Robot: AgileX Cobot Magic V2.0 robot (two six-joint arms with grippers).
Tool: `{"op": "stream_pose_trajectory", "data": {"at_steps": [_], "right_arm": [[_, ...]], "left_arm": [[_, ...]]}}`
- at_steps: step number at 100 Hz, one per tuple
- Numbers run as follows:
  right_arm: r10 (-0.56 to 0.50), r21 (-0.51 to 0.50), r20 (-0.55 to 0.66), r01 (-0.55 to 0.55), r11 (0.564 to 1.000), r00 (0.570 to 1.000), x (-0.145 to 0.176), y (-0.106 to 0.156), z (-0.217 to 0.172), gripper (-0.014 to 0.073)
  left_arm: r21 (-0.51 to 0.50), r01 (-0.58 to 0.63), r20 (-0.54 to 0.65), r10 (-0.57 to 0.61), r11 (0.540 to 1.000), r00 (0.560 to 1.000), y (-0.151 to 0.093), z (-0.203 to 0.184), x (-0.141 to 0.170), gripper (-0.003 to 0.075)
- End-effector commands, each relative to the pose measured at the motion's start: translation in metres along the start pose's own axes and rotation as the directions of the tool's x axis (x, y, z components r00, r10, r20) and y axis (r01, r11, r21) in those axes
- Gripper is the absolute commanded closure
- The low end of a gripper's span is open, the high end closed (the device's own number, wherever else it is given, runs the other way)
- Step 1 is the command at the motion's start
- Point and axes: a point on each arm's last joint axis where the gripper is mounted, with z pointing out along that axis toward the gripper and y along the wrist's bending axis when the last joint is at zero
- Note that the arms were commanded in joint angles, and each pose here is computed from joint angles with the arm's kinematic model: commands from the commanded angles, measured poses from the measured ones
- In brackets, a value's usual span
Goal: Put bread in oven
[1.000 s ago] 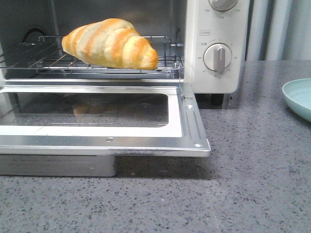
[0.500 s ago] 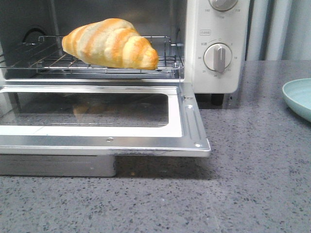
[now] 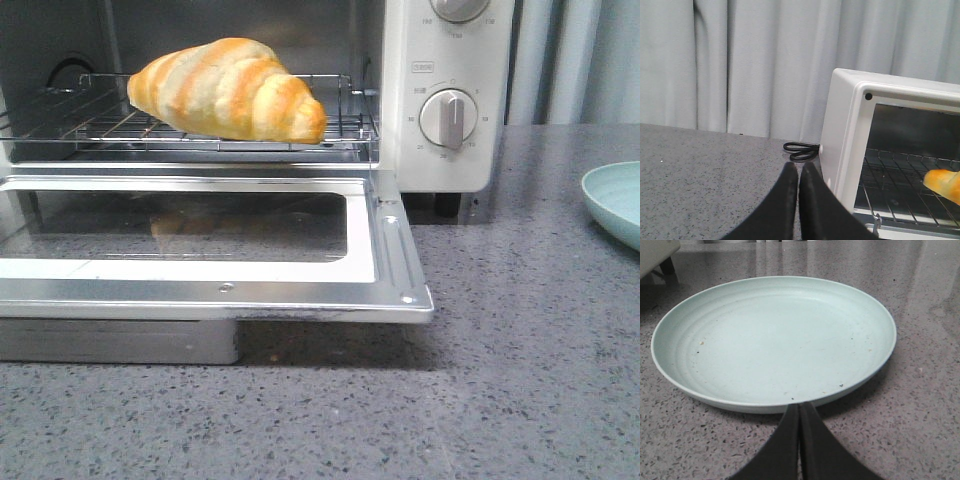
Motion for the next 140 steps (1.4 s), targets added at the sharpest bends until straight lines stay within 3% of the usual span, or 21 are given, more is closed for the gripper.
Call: {"op": "stream_pose_trajectory", "data": {"at_steps": [1,104,118,140], "right_arm": [[-0.029,0.011,0.038,0.029,1.0,0.999,0.0,-0.001,0.0,0.0665],[-0.029,0.011,0.038,0.029,1.0,0.999,0.0,-0.001,0.0,0.0665],[-0.029,0.011,0.038,0.029,1.0,0.999,0.0,-0.001,0.0,0.0665],[-0.029,0.011,0.038,0.029,1.0,0.999,0.0,-0.001,0.0,0.0665]], "left_arm": [[-0.011,0.013,0.092,-0.012,1.0,0.996,0.001,0.0,-0.016,0.0741],[-0.011,0.013,0.09,-0.012,1.0,0.996,0.001,0.0,-0.015,0.0741],[-0.025,-0.083,0.045,0.084,0.996,0.995,0.002,0.003,0.003,0.0741],[-0.011,-0.197,-0.088,0.196,0.98,0.977,0.005,0.005,0.056,0.0741]]}}
